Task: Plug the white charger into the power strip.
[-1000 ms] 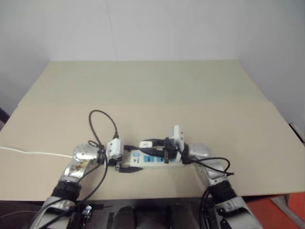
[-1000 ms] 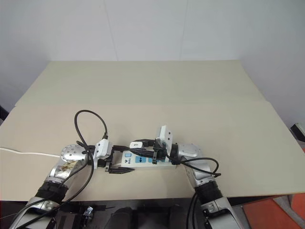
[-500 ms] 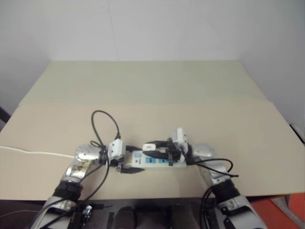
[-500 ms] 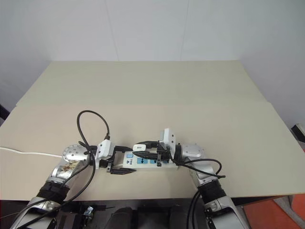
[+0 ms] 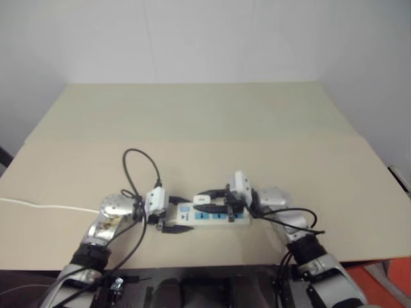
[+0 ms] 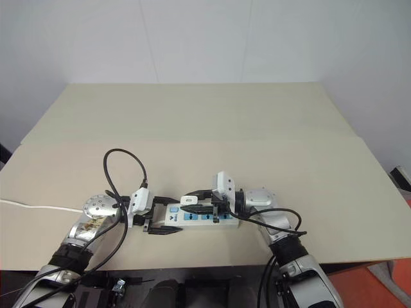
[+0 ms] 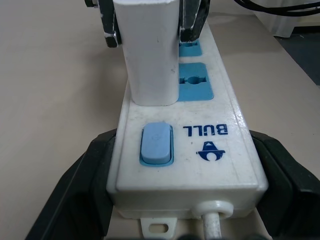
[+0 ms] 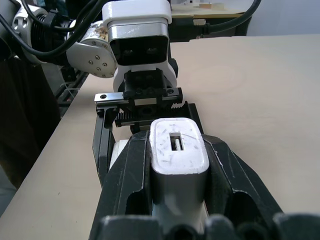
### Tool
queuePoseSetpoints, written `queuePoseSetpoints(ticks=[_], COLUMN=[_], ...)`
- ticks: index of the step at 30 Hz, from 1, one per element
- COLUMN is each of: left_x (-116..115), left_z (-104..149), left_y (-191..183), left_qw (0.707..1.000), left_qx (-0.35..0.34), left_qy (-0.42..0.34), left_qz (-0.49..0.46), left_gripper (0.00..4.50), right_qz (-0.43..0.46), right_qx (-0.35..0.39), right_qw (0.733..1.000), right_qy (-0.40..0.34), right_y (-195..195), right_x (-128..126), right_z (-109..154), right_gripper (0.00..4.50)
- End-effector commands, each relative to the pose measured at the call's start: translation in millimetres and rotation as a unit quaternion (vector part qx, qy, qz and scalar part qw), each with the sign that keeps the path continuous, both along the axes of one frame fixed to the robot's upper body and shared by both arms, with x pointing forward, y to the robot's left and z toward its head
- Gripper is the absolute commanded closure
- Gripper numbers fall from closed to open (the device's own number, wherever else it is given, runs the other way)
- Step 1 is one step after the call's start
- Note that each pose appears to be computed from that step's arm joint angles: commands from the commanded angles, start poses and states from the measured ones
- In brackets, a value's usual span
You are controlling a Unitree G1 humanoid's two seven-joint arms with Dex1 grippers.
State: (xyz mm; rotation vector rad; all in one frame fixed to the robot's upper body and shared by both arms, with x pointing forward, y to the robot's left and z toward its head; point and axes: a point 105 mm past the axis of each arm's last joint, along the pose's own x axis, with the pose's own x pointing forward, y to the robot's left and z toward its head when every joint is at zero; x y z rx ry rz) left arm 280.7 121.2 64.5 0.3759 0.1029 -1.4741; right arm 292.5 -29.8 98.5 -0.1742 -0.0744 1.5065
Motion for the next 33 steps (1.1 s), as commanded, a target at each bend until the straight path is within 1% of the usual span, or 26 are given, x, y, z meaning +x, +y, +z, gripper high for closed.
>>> queuePoseSetpoints(ticks=[1, 20, 23, 25, 28, 29, 30, 33], left_x=[1.0, 3.4, 4.0, 3.6, 2.4, 2.2, 2.5, 3.1], left_z=[5.5, 6.5, 6.7, 6.5, 6.0, 5.9, 5.9, 6.1], left_y=[4.1, 5.9, 6.3, 6.6, 7.1, 7.3, 7.3, 7.3], left_qw=[1.000, 1.000, 1.000, 1.000, 1.000, 1.000, 1.000, 1.000], left_qx=[-0.002, 0.000, 0.000, 0.000, 0.000, 0.001, 0.001, 0.001], left_qy=[-0.009, -0.011, -0.011, -0.011, -0.010, -0.010, -0.009, -0.010], left_qz=[0.006, 0.010, 0.011, 0.011, 0.010, 0.010, 0.010, 0.011], left_gripper=[1.18, 1.18, 1.18, 1.18, 1.18, 1.18, 1.18, 1.18], right_qz=[-0.032, -0.038, -0.038, -0.041, -0.041, -0.041, -0.041, -0.043], right_qx=[-0.083, -0.094, -0.093, -0.090, -0.091, -0.091, -0.091, -0.091], right_qw=[0.995, 0.993, 0.992, 0.992, 0.991, 0.991, 0.991, 0.992], right_qy=[0.054, 0.065, 0.075, 0.083, 0.087, 0.086, 0.085, 0.080], right_y=[-16.2, -20.4, -19.8, -19.5, -19.0, -18.9, -18.9, -18.7], right_x=[1.3, -0.1, -0.7, -1.1, -2.2, -2.4, -2.1, -1.2], right_z=[-40.6, -44.2, -44.7, -44.8, -44.8, -44.7, -44.5, -43.4], right_gripper=[3.37, 3.37, 3.37, 2.64, 1.75, 1.25, 1.02, 0.03])
